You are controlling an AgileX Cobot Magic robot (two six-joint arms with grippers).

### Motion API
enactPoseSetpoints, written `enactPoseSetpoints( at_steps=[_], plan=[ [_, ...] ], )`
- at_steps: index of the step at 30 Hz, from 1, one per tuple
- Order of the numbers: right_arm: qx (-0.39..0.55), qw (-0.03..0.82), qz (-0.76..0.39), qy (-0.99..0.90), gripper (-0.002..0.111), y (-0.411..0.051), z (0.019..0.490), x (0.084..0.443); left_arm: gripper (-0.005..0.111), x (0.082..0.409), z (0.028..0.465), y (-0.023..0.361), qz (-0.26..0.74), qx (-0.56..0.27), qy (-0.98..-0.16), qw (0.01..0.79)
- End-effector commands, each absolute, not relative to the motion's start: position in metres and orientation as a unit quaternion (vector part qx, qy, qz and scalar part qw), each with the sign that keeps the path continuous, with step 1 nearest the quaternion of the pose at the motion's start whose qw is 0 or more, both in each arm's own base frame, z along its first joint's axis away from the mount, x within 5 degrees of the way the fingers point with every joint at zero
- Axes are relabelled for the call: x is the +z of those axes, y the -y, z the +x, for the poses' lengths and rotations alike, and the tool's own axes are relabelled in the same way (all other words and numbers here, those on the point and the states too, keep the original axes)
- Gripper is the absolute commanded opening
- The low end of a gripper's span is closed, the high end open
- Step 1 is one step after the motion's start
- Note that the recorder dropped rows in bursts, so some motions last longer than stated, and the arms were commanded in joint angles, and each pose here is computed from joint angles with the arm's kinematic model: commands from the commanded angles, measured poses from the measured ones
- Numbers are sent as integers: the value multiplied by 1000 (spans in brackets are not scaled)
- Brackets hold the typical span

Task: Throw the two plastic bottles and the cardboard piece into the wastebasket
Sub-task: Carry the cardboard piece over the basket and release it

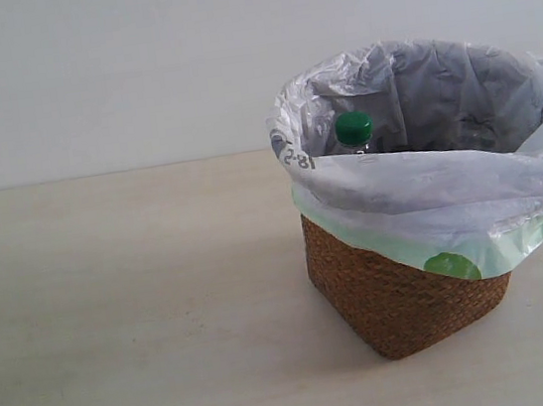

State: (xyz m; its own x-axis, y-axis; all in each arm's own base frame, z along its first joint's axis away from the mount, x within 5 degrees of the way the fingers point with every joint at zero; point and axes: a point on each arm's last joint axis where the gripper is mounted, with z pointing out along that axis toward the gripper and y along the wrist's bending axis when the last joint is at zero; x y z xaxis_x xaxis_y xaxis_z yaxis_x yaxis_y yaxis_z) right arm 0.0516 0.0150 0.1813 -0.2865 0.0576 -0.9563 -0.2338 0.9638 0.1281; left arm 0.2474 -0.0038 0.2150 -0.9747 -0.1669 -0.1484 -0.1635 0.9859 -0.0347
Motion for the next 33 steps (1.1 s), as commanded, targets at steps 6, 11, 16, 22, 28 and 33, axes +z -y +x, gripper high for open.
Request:
enactPoseSetpoints(
  at_steps=[6,11,16,22,28,33],
  plan=[
    [124,599,-55,-789,13,-15,51,182,4,230,301,66,21,-300,-940,162],
    [124,599,-55,-789,13,-15,51,182,12,364,326,151,170,-512,-803,255],
    [124,599,-55,-789,13,-15,51,182,90,463,316,234,182,-440,-828,296],
    [124,599,-55,-789,13,-15,51,182,91,448,332,209,112,-200,-916,330],
    [124,599,-55,-789,13,-15,51,182,91,434,336,204,117,-154,-926,325],
    [124,599,-55,-789,13,-15,51,182,91,407,340,198,129,-90,-940,302]
  ],
)
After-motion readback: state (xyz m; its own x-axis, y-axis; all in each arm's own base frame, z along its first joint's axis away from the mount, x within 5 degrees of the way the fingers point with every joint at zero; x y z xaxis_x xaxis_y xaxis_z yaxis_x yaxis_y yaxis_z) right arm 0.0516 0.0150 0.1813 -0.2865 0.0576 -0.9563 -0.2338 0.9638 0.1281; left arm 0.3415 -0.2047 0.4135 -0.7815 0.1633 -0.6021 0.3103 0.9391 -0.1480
